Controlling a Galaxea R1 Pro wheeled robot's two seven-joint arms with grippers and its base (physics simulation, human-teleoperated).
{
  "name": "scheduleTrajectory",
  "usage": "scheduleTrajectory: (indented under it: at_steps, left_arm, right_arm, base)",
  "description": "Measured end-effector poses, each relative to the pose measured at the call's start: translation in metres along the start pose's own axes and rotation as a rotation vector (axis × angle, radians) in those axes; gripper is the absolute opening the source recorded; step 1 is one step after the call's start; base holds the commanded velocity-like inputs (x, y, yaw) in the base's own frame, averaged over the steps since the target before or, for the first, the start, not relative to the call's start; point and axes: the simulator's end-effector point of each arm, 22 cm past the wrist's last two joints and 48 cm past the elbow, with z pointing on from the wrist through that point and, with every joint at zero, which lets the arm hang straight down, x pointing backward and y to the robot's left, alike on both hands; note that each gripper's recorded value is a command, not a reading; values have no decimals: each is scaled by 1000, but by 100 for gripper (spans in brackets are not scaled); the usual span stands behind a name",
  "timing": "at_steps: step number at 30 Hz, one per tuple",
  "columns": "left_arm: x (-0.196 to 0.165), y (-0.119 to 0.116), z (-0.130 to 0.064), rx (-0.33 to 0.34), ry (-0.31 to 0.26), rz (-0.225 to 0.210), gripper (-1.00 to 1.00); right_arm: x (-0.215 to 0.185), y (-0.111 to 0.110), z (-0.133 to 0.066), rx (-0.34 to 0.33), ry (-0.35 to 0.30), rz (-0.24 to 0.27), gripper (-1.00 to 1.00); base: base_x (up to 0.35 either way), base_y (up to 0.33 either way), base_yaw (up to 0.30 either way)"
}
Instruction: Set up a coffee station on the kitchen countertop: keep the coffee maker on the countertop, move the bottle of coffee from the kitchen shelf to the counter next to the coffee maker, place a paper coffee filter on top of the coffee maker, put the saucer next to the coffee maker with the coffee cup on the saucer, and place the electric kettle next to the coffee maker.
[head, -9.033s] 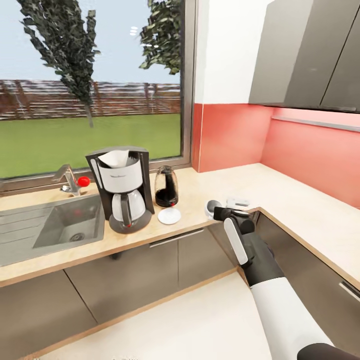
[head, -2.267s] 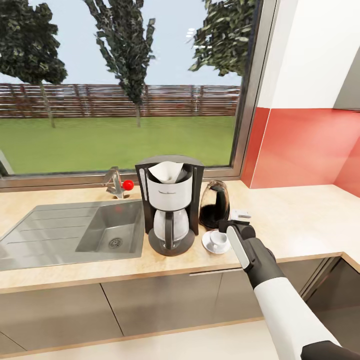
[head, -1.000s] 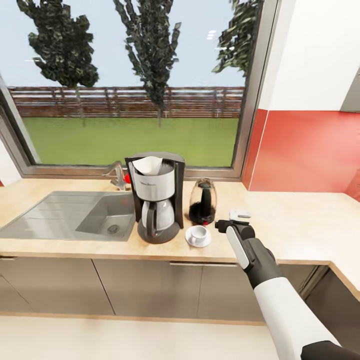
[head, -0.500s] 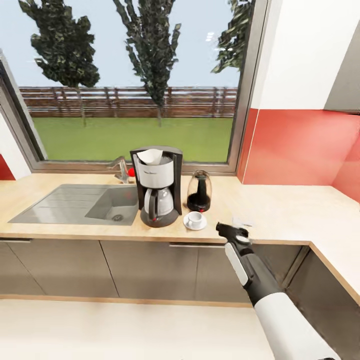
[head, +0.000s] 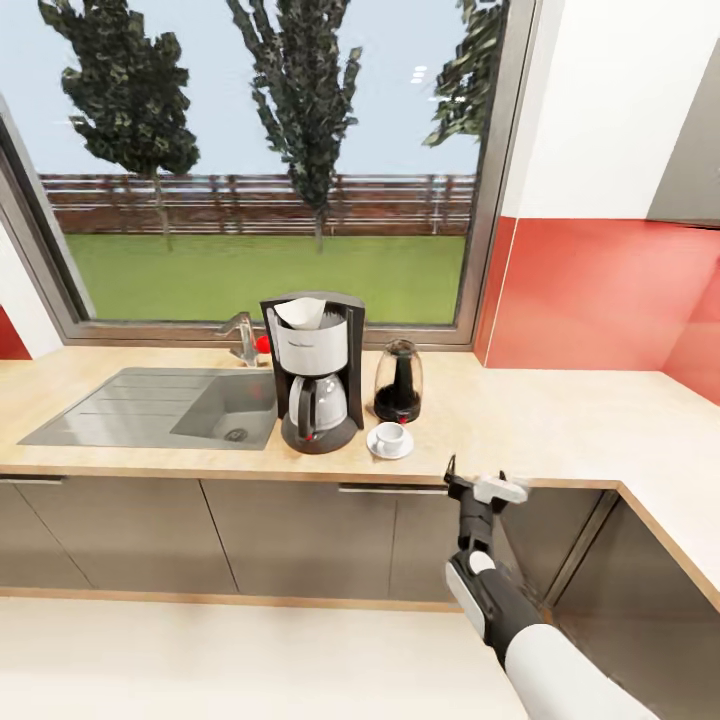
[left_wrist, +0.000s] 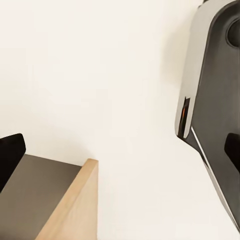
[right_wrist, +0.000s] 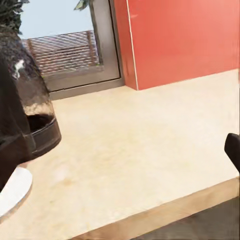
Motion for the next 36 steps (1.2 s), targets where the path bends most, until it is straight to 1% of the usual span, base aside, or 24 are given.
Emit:
scheduleTrajectory:
  at_steps: [2, 3, 5, 7, 9, 14, 19, 20, 22, 24, 25, 26, 28, 29, 30, 31, 32, 34, 36]
  left_arm:
    - [-1, -1, 0, 1, -1, 0, 100]
    - [-1, -1, 0, 3, -1, -1, 100]
    - [-2, -2, 0, 4, -2, 0, 100]
    - [-2, -2, 0, 4, -2, 1, 100]
    - [-2, -2, 0, 4, -1, 1, 100]
    - [-1, -1, 0, 3, -1, 4, 100]
    - [-1, -3, 0, 5, -2, 3, 100]
    - [-2, -3, 0, 6, -3, 2, 100]
    - [-3, -4, 0, 6, -4, 2, 100]
    - [-3, -4, 0, 6, -6, 2, 100]
    - [-3, -4, 0, 6, -6, 2, 100]
    - [-3, -3, 0, 5, -8, 1, 100]
    - [-5, -3, 0, 4, -15, 0, 100]
    - [-6, -3, 0, 3, -23, -5, 100]
    - [-6, -3, 0, 2, -25, -8, 100]
    - [-6, -3, 0, 2, -25, -10, 100]
    - [-4, -2, 0, 0, -18, -12, 100]
    - [2, 0, 0, -3, -1, -14, 100]
    - [6, 1, 0, -4, 14, -14, 100]
  right_arm:
    - [24, -5, -13, 4, 49, -19, 100]
    - [46, -13, -28, 10, 94, -36, 100]
    - [73, -19, -48, 12, 151, -55, 100]
    - [103, -17, -76, 9, 221, -65, 100]
    - [123, -15, -95, 6, 272, -72, 100]
    - [167, -27, -134, 11, 392, -122, 100]
    - [198, -44, -164, 20, 489, -170, 100]
    - [218, -58, -187, 28, 557, -200, 100]
    - [231, -64, -204, 18, 602, -225, 100]
    - [248, -71, -230, 2, 668, -243, 100]
    - [258, -74, -245, -11, 716, -257, 100]
    - [270, -77, -262, -26, 779, -275, 100]
    - [295, -87, -301, -52, 936, -320, 100]
    - [315, -96, -338, -72, 1097, -362, 100]
    - [325, -104, -364, -84, 1207, -395, 100]
    - [329, -108, -378, -88, 1268, -415, 100]
    - [334, -117, -404, -88, 1360, -440, 100]
    - [339, -135, -454, -87, 1516, -486, 100]
    - [339, -142, -474, -88, 1577, -504, 100]
  base:
    - [0, 0, 0]
    - [0, 0, 0]
    - [0, 0, 0]
    - [0, 0, 0]
    - [0, 0, 0]
    - [0, 0, 0]
    - [0, 0, 0]
    - [0, 0, 0]
    - [0, 0, 0]
    - [0, 0, 0]
    - [0, 0, 0]
    - [0, 0, 0]
    - [0, 0, 0]
    - [0, 0, 0]
    - [0, 0, 0]
    - [0, 0, 0]
    - [0, 0, 0]
    - [0, 0, 0]
    - [0, 0, 0]
